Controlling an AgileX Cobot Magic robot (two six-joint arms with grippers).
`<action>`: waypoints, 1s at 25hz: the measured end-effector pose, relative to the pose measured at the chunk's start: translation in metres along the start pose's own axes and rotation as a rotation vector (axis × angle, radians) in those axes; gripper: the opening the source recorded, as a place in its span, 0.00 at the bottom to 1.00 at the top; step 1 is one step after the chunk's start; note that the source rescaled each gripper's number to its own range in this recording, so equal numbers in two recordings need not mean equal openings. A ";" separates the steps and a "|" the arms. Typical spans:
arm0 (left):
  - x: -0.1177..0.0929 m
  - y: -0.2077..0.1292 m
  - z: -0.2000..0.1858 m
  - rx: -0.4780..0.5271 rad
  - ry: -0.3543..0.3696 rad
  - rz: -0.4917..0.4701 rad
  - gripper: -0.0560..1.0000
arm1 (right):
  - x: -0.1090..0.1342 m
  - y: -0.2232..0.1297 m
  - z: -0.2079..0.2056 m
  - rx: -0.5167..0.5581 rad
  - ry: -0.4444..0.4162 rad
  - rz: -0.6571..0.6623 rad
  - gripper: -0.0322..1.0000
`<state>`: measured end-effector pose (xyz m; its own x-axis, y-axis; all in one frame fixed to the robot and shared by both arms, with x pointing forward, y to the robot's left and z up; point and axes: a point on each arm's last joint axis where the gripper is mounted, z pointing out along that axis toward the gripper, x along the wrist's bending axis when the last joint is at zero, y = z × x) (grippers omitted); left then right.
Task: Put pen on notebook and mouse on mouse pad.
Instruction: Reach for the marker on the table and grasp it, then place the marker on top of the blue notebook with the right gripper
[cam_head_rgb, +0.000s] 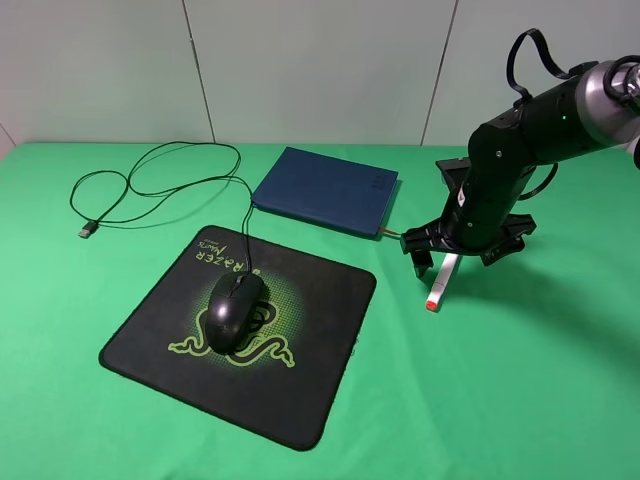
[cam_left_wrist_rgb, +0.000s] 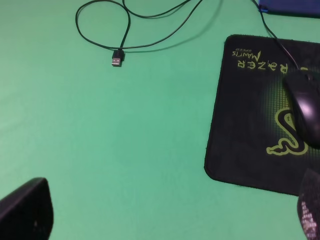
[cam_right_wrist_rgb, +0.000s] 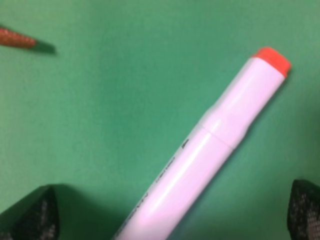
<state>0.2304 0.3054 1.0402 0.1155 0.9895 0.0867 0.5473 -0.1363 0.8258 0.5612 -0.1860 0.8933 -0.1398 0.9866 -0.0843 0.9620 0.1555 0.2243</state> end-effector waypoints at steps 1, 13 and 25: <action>0.000 0.000 0.000 0.000 0.000 0.000 0.96 | 0.000 0.000 0.000 0.000 0.000 0.000 0.99; 0.000 0.000 0.000 0.000 0.000 0.000 0.96 | 0.001 0.000 0.001 0.003 0.000 -0.004 0.18; 0.000 0.000 0.000 0.000 0.000 0.000 0.96 | 0.001 -0.001 0.001 0.005 -0.001 -0.005 0.03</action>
<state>0.2304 0.3054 1.0402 0.1155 0.9895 0.0867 0.5473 -0.1363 0.8258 0.5609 -0.1850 0.8918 -0.1440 0.9858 -0.0863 0.9625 0.1598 0.2194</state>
